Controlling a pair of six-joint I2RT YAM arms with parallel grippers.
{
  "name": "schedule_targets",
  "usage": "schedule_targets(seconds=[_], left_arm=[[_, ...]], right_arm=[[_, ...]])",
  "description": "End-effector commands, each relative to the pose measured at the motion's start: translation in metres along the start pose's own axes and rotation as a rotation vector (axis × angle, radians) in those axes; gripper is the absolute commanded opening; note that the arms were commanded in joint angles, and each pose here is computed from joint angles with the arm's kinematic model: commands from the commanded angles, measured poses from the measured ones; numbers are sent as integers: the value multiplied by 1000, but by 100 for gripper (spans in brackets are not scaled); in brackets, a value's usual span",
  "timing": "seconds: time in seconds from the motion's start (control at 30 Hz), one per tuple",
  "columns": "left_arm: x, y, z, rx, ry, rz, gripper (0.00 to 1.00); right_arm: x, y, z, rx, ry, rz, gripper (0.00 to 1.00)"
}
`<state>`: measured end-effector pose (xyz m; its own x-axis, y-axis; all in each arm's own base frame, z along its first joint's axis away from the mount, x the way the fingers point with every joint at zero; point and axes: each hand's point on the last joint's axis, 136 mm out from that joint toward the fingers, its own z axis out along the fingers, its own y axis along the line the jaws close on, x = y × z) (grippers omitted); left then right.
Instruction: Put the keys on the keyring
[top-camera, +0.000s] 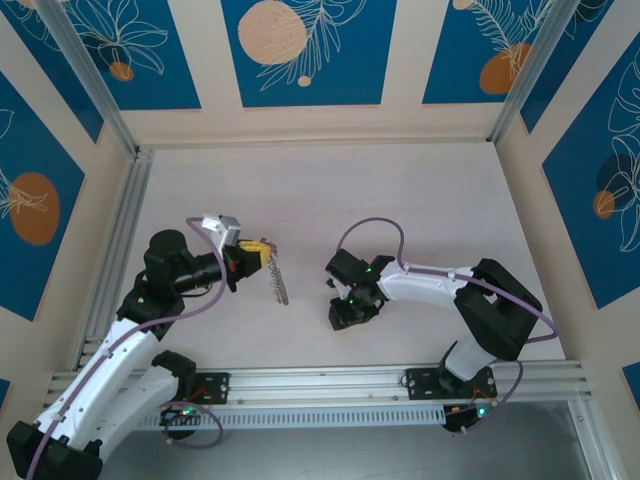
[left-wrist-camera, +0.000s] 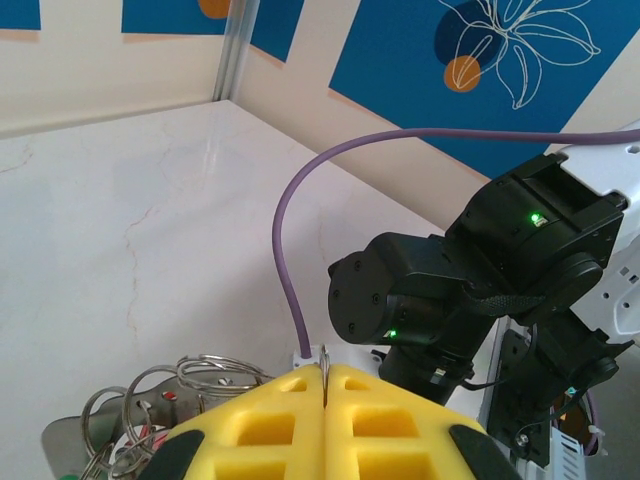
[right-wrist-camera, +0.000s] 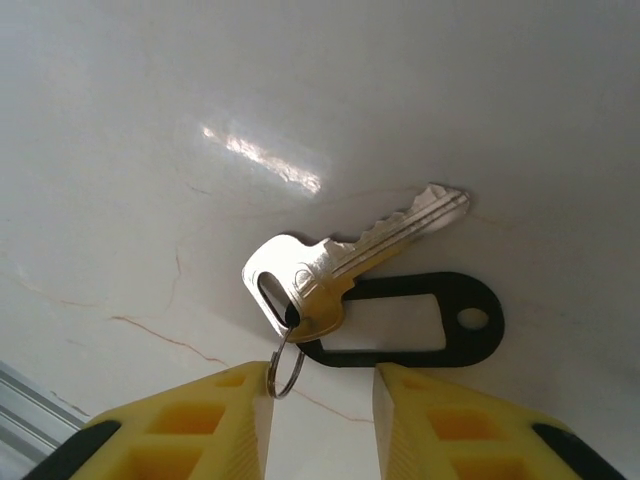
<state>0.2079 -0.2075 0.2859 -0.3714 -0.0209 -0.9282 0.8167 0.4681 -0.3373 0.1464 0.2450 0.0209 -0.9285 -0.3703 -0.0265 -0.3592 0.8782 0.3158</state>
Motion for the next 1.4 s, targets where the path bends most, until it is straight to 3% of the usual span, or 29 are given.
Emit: schedule_targets(seconds=[0.0,0.67,0.93,1.23,1.37], left_arm=[[-13,-7,-4,31,-50,23,0],[-15,-8,-5,38,-52,18,0],[-15,-7,-6,30,-52,20,0],[-16,-7,-8,18,-49,26,0],[-16,-7,-8,21,-47,23,0]], right_arm=[[-6,8,-1,-18,-10,-18,30],[-9,12,-2,-7,-23,-35,29],[-11,14,-1,-13,-26,-40,21],[-12,15,2,-17,-23,-50,20],[-11,14,1,-15,-27,-52,11]])
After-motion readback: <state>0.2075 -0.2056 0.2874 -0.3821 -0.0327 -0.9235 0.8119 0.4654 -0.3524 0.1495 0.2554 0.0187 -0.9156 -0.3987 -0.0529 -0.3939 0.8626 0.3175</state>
